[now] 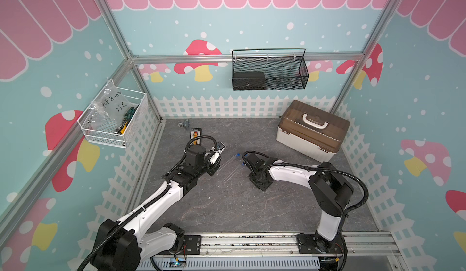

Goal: Insert stoppers into test tubes
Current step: Place the stopper at the center of the board, then pick up the stopper from the center of the board, then insert the stopper into the test tube.

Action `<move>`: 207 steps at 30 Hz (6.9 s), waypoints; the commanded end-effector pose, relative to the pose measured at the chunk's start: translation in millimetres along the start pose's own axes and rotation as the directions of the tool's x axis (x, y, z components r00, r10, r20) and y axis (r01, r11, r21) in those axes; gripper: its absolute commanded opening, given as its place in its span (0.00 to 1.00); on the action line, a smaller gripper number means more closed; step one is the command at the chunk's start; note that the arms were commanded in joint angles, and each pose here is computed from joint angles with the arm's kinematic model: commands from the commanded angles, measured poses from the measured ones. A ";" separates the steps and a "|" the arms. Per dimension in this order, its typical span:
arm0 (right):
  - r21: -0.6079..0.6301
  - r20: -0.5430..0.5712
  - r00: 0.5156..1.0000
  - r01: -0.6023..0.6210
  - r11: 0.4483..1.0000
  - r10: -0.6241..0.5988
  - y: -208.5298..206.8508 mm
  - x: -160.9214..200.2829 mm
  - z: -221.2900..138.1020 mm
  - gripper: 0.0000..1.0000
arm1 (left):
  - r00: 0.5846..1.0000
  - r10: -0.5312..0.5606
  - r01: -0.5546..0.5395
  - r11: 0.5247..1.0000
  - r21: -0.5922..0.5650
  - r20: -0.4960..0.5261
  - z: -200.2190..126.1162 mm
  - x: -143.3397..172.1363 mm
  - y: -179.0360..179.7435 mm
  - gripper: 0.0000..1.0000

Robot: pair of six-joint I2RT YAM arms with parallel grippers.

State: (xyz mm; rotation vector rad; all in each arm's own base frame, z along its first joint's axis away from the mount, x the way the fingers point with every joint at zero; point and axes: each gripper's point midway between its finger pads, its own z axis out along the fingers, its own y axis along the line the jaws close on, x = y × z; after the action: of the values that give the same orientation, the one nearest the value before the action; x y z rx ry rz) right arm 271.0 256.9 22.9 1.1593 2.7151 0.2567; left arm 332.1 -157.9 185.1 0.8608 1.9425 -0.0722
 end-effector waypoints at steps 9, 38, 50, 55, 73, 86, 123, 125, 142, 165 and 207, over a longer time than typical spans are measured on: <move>-0.055 0.036 0.999 0.004 0.998 -0.002 3.7 -7.0 -27.1 0.33 | 1.000 0.026 -0.026 1.000 0.012 0.003 1.5 2.2 -4.0 0.00; 0.002 0.555 -0.587 0.710 -0.704 -0.589 17.0 -33.5 -101.1 0.40 | 1.000 0.016 -0.016 0.999 0.034 -0.012 8.0 5.1 -7.6 0.00; -0.040 0.346 -0.881 0.329 -0.943 -0.322 0.8 -14.5 -37.5 0.40 | 1.000 0.020 -0.020 0.999 0.036 -0.007 6.6 5.2 -8.2 0.00; -0.077 0.347 -0.885 0.302 -0.950 -0.310 0.3 -6.1 -27.2 0.38 | 1.000 0.019 -0.019 0.999 0.043 -0.004 7.3 3.8 -9.1 0.00; -0.132 0.310 -0.901 0.276 -0.952 -0.304 -6.3 -3.3 1.4 0.27 | 1.000 0.019 -0.018 0.998 0.056 -0.011 8.7 6.0 -11.5 0.00; -0.154 0.327 -0.894 0.270 -0.950 -0.307 -7.7 3.6 2.6 0.29 | 1.000 0.021 -0.020 0.998 0.057 -0.017 9.5 6.9 -11.6 0.00; -0.244 0.331 -0.853 0.335 -0.910 -0.403 -7.5 13.0 13.6 0.12 | 0.999 0.028 -0.027 0.999 0.043 -0.021 8.8 8.6 -9.9 0.00; -0.232 0.340 -0.845 0.350 -0.907 -0.413 -5.3 13.5 8.9 0.12 | 0.999 0.031 -0.031 0.999 0.032 -0.013 7.1 7.7 -8.1 0.00; -0.113 0.451 -0.666 0.617 -0.779 -0.594 -3.6 12.2 -87.9 0.09 | 0.965 0.249 -0.258 0.956 0.138 0.080 -4.3 1.4 -39.7 0.00; -0.224 0.573 -0.304 0.835 -0.502 -0.761 -21.0 27.1 -196.3 0.03 | 0.667 0.722 -0.741 0.669 0.062 0.184 7.2 -1.3 -116.3 0.00; -0.185 0.496 -0.398 0.820 -0.541 -0.772 2.2 42.9 -169.8 0.03 | 0.610 0.754 -0.784 0.620 0.044 0.245 -0.7 0.1 -133.7 0.00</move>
State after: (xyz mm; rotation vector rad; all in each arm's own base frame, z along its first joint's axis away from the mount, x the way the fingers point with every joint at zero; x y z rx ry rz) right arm 201.8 269.3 178.9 -1.6067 1.9991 0.5425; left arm 255.7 -255.1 141.9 1.6647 1.2802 0.2058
